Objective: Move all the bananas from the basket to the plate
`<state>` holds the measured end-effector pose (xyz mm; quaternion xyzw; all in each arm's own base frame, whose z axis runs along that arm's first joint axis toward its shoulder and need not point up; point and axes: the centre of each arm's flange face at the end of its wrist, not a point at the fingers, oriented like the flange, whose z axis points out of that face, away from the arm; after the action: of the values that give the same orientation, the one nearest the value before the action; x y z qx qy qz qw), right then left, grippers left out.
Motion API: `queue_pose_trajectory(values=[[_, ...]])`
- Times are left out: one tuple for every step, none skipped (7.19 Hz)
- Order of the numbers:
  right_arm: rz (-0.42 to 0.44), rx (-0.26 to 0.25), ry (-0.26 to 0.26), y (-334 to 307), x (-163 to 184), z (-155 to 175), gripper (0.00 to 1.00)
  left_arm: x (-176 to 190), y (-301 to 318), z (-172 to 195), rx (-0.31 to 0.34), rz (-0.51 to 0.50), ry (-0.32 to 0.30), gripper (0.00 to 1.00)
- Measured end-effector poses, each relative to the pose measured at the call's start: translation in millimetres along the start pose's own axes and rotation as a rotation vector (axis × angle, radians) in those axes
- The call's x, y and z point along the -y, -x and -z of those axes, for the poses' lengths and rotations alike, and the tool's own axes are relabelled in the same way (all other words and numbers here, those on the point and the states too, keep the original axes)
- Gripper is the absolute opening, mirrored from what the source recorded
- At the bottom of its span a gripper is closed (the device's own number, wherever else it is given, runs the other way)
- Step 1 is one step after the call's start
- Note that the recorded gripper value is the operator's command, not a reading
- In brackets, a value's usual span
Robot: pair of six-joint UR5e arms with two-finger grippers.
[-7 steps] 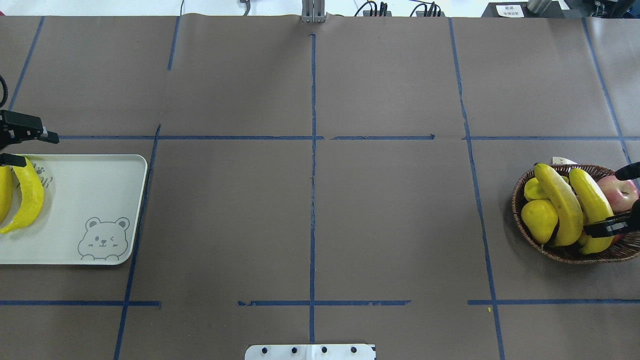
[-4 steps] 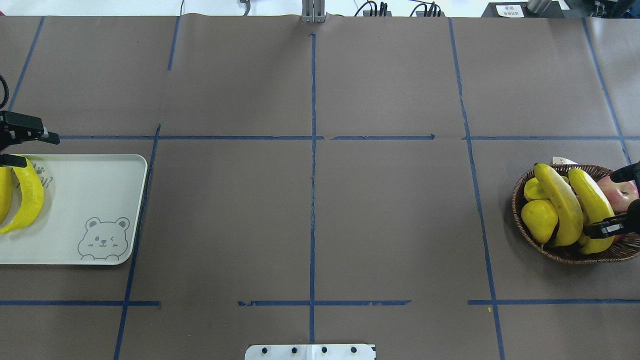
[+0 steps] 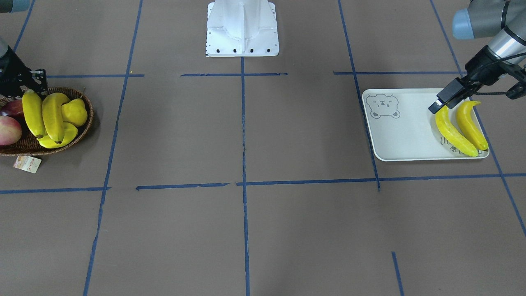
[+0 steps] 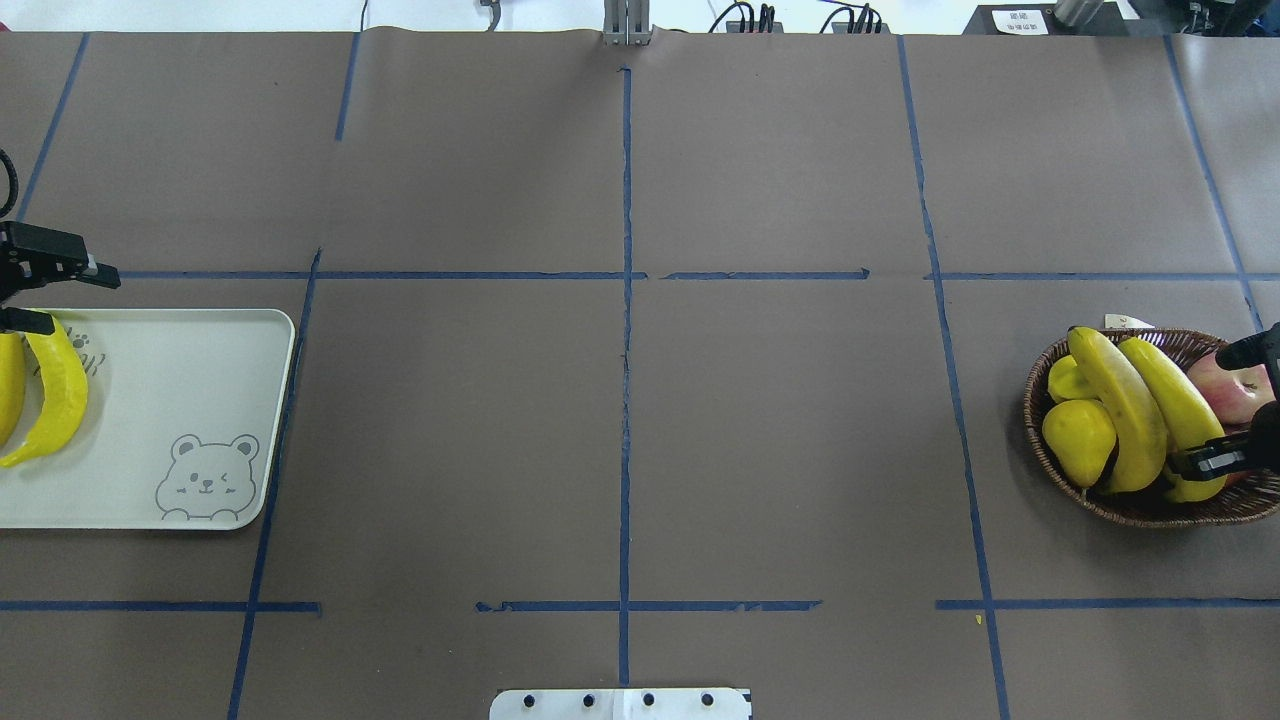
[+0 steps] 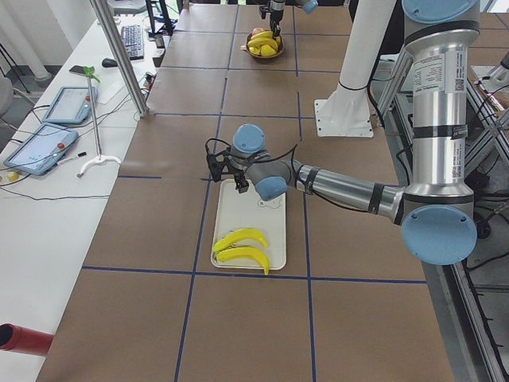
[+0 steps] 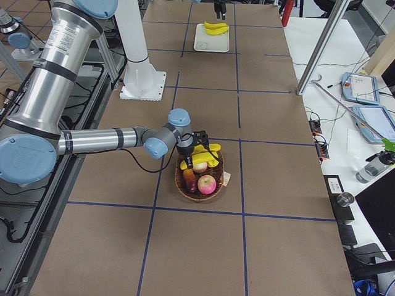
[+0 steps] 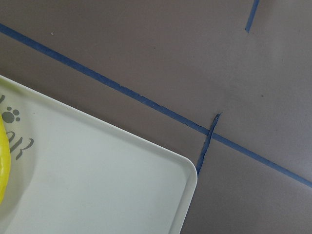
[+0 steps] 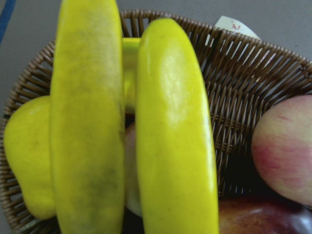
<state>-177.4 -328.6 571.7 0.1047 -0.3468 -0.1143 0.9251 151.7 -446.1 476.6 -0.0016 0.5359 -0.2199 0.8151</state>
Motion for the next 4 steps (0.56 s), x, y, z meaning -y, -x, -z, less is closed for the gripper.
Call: queue_pose_trajectory(values=[[-0.007,0.006,-0.020,-1.8,3.2,11.0,0.05,-0.2,-0.7,0.4,-0.001,-0.001,0.000,1.00],[-0.020,0.022,-0.042,-3.1,8.0,25.7,0.04,-0.3,-1.3,0.6,-0.002,-0.002,0.000,1.00],[-0.039,0.055,-0.061,-4.8,13.1,43.6,0.04,-0.4,-2.4,0.9,-0.004,-0.003,-0.001,1.00],[-0.059,0.103,-0.074,-6.6,17.7,62.1,0.05,-1.3,-4.0,0.2,-0.006,-0.006,0.002,1.00]])
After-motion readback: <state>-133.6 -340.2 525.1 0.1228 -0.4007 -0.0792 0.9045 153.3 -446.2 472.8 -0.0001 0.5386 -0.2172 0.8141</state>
